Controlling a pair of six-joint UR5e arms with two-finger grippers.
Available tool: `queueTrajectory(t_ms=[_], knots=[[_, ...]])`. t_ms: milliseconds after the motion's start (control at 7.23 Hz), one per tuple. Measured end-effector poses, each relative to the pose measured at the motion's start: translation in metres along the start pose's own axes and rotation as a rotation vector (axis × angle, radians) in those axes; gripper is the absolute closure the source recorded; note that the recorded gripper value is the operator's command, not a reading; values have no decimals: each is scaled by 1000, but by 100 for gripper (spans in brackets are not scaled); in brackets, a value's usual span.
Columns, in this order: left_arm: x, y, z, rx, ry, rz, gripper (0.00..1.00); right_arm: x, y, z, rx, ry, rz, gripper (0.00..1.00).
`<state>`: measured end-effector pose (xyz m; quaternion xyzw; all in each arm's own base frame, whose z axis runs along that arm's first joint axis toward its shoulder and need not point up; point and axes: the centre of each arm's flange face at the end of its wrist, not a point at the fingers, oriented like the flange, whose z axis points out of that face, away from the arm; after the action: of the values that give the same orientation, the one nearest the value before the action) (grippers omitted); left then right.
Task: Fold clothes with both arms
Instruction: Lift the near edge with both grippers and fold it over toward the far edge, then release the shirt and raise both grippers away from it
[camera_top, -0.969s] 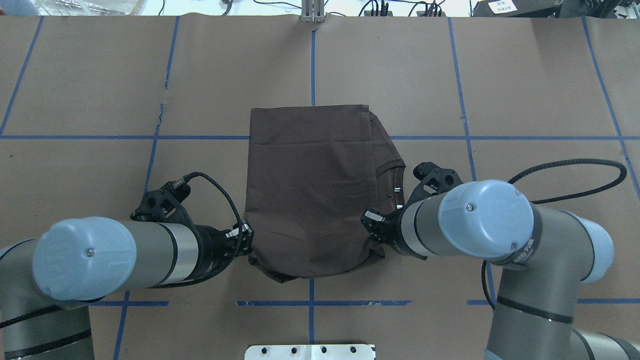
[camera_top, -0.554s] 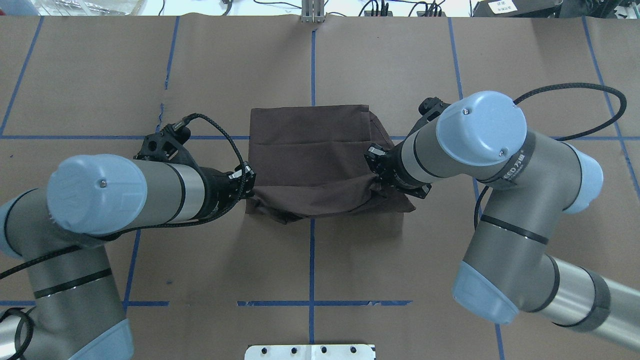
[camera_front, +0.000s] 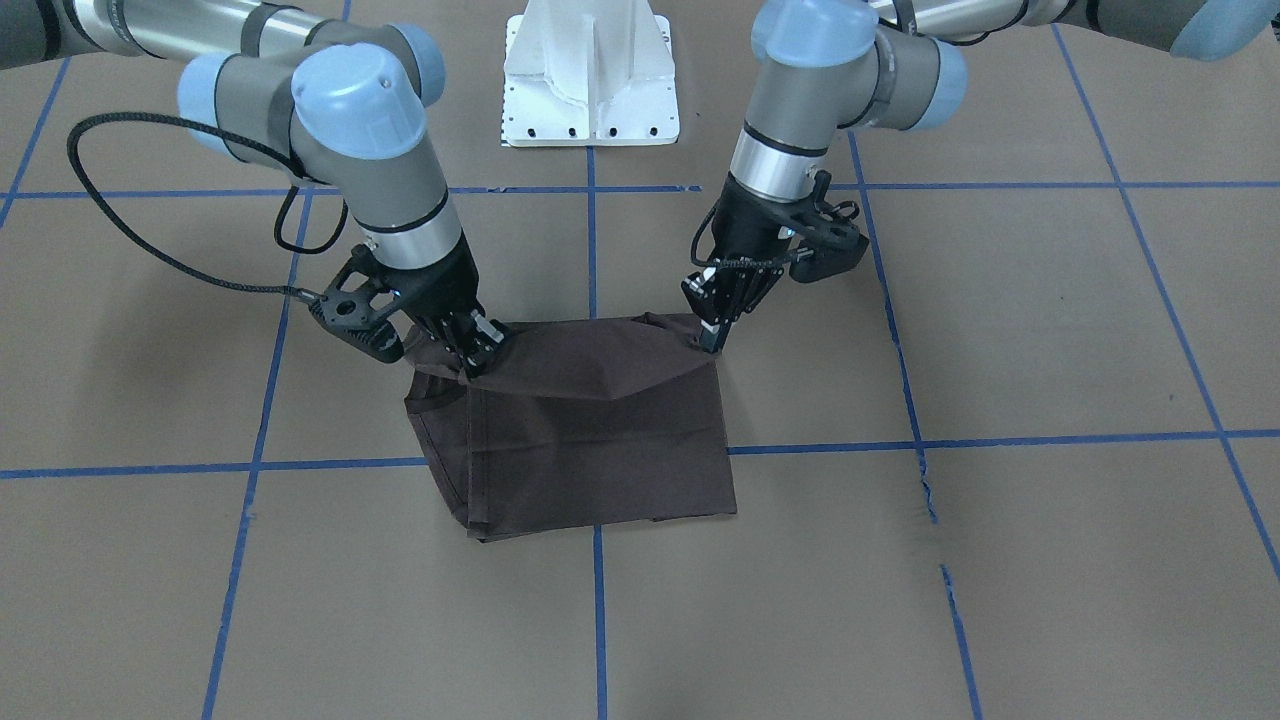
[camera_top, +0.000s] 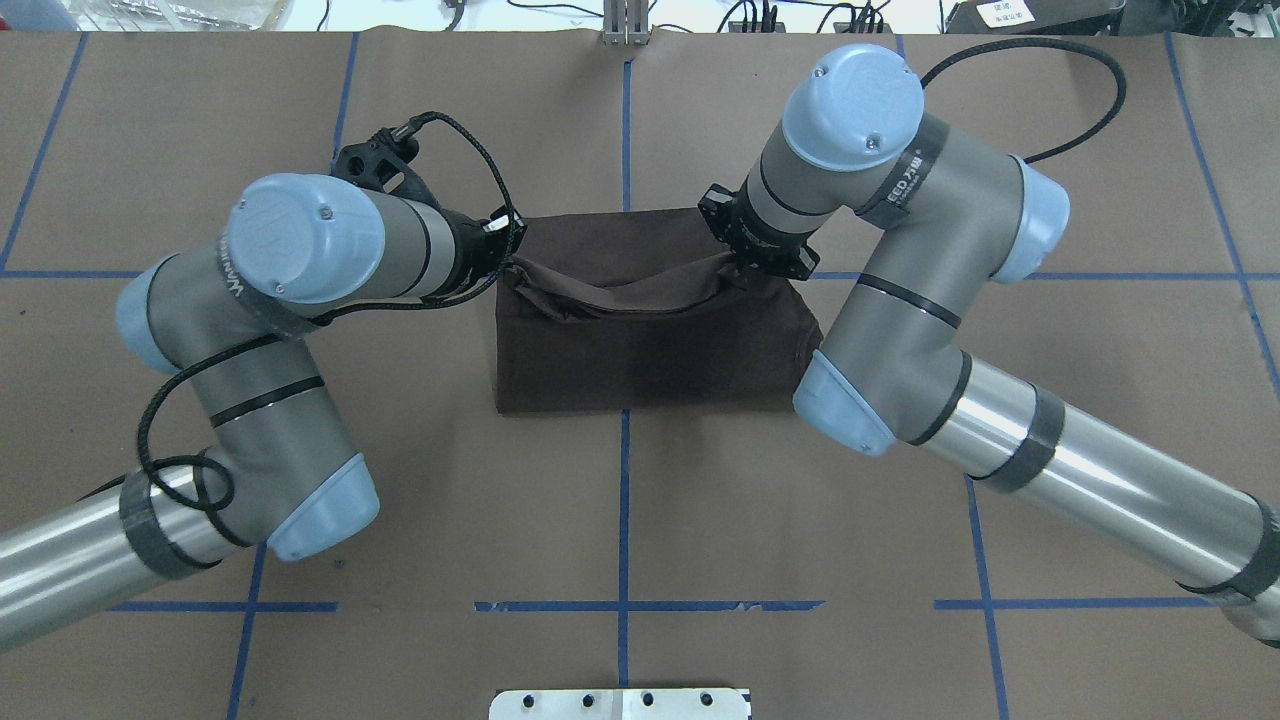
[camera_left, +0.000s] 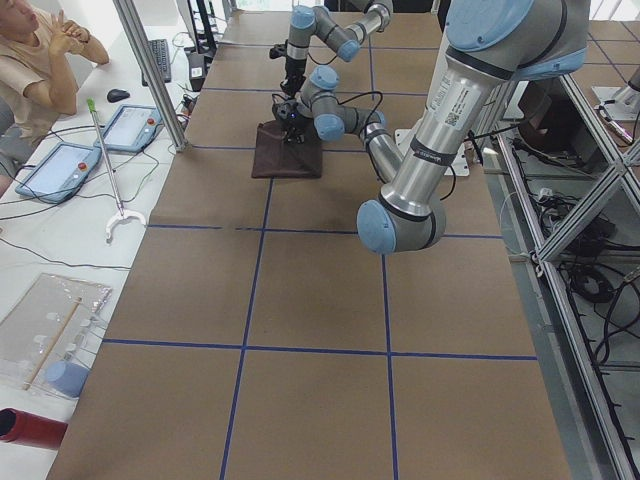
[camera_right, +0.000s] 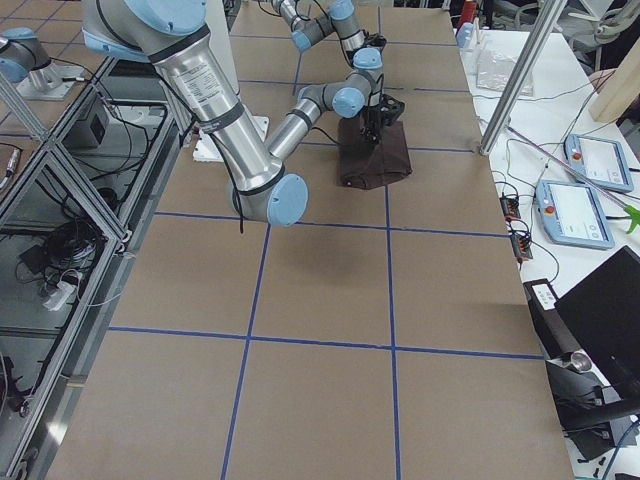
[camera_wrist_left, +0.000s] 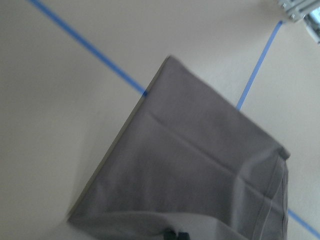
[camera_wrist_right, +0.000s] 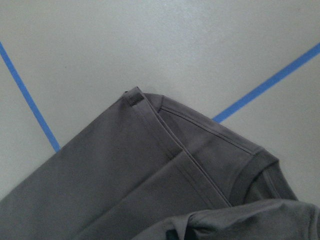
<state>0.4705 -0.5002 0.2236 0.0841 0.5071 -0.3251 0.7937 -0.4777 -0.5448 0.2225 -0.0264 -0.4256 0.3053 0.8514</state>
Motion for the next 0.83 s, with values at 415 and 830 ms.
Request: queueTrajectory(t_ms=[415,830], knots=[[1,-106,68,138,53,134,36,-49,-114,40,-33,-56,-144,0],[-21,-109,31,68,130,162,100,-32,-144,10,-97,-101,-169,99]])
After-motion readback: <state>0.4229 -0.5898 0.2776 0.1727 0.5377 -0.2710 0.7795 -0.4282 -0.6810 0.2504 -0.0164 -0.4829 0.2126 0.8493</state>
